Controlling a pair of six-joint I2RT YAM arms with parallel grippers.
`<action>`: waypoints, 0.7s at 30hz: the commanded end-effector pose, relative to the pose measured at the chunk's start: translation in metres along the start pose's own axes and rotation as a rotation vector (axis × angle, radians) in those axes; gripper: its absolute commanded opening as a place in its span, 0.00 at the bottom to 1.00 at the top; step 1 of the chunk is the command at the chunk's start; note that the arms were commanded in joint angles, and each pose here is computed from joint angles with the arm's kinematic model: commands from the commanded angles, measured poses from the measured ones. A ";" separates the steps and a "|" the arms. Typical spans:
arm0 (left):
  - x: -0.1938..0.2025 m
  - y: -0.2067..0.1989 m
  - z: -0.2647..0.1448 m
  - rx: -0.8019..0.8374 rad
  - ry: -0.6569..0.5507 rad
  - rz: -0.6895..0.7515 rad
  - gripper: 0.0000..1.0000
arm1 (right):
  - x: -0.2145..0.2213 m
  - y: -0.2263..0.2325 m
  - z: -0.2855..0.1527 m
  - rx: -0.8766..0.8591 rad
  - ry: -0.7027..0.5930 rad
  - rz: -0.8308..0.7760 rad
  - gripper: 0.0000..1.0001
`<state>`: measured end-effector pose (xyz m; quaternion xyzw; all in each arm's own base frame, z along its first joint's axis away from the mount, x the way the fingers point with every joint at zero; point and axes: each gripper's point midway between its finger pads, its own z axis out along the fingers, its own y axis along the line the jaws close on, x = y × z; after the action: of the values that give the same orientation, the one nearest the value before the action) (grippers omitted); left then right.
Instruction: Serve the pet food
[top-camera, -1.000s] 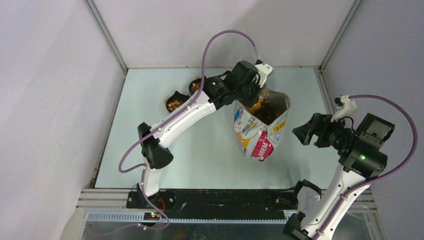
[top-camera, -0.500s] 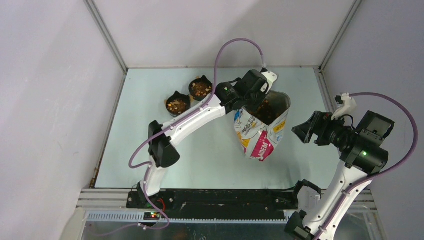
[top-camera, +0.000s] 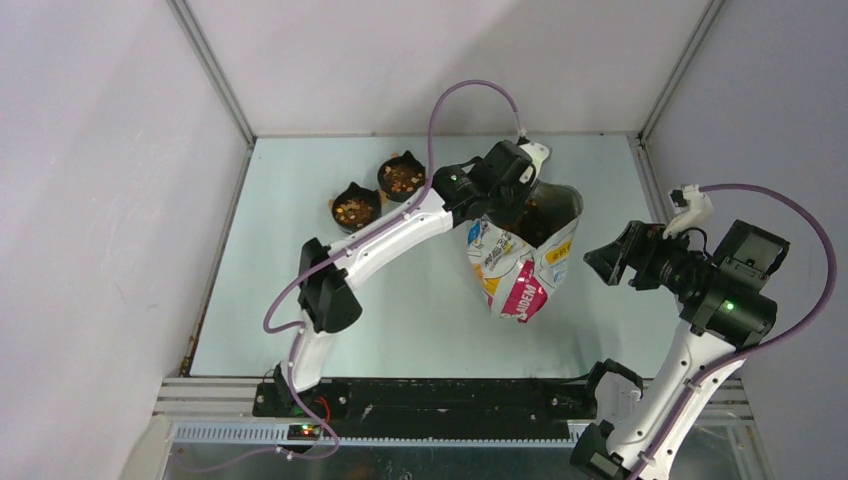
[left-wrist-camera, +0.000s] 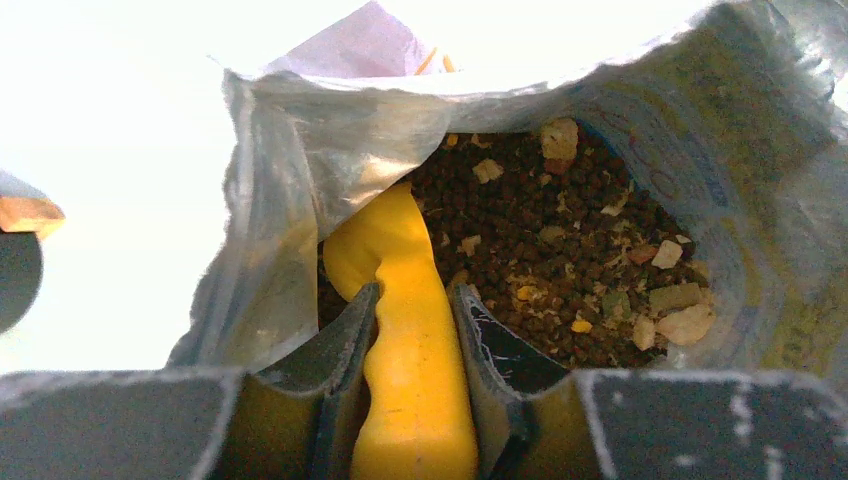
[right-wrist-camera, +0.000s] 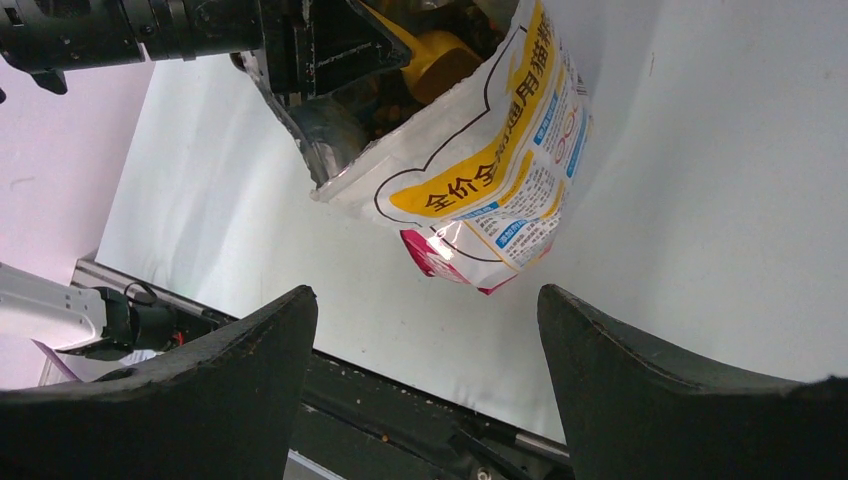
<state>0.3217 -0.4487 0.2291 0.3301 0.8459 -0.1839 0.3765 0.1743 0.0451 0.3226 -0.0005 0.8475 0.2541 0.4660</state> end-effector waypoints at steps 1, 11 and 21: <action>0.011 -0.031 -0.003 0.145 0.054 -0.151 0.00 | -0.006 -0.003 0.005 -0.013 -0.012 0.009 0.83; -0.032 -0.041 -0.036 0.287 -0.034 -0.316 0.00 | -0.008 -0.012 0.009 0.000 0.001 0.021 0.83; -0.045 -0.030 -0.050 0.370 -0.043 -0.417 0.00 | -0.010 -0.020 0.012 0.014 0.012 0.051 0.83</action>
<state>0.3220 -0.4512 0.2427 0.2178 0.8727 -0.3218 0.2956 0.1868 0.0359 0.3148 0.0161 0.8537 0.2602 0.4509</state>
